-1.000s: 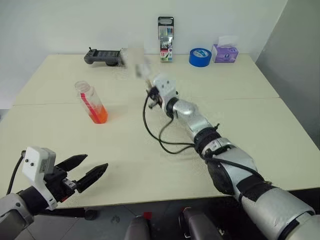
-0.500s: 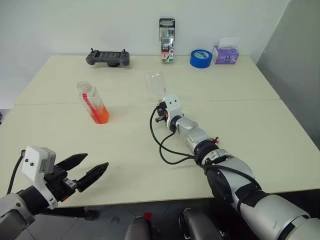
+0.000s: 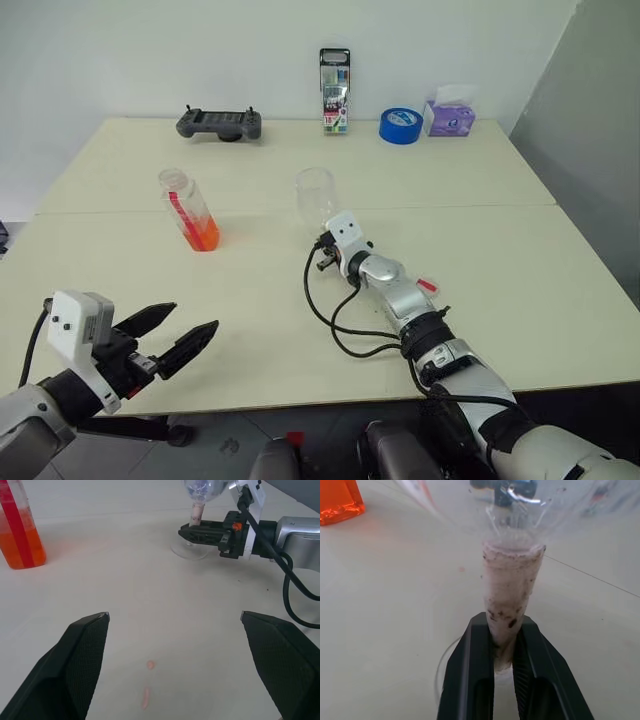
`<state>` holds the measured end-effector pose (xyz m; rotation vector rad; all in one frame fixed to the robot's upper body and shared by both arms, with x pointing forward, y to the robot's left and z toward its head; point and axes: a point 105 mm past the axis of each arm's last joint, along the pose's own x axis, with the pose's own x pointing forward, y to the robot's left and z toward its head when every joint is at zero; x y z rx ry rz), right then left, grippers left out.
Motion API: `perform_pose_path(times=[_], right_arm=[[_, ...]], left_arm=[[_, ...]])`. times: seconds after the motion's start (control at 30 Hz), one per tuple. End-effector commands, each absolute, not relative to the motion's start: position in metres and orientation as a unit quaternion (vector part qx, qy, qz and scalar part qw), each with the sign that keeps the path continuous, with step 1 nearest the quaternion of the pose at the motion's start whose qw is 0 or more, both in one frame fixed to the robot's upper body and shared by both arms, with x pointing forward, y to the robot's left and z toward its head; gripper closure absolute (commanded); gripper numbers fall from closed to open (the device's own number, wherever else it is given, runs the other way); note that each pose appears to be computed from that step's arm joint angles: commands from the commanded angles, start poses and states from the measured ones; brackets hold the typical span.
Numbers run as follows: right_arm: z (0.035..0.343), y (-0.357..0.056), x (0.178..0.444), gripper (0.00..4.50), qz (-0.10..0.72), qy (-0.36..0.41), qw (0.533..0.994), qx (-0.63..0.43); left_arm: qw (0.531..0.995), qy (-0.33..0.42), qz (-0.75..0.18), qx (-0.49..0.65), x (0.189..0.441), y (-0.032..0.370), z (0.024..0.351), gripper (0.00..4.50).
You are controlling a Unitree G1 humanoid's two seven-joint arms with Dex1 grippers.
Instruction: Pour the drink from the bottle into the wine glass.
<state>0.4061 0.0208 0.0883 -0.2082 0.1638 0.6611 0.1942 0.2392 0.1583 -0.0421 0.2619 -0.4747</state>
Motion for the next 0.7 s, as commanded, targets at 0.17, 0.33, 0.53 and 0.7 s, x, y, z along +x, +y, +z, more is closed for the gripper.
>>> perform_pose_path(times=[0.17, 0.33, 0.53, 0.7], right_arm=[[0.115, 0.045, 0.41, 4.26, 0.341, -0.001, 0.94, 0.021], [0.144, 0.066, 0.412, 4.26, 0.333, -0.062, 0.941, 0.008], [0.125, 0.081, 0.404, 4.26, 0.343, -0.033, 0.939, -0.008], [0.104, 0.083, 0.397, 4.26, 0.352, -0.008, 0.935, -0.047]], left_arm=[[0.964, 0.109, -0.241, -0.006, 0.2, 0.239, 0.166, 0.0], [0.964, 0.107, -0.244, 0.004, 0.2, 0.241, 0.171, 0.0], [0.965, 0.105, -0.241, 0.01, 0.197, 0.242, 0.174, 0.0], [0.966, 0.103, -0.237, 0.013, 0.196, 0.243, 0.175, 0.0]])
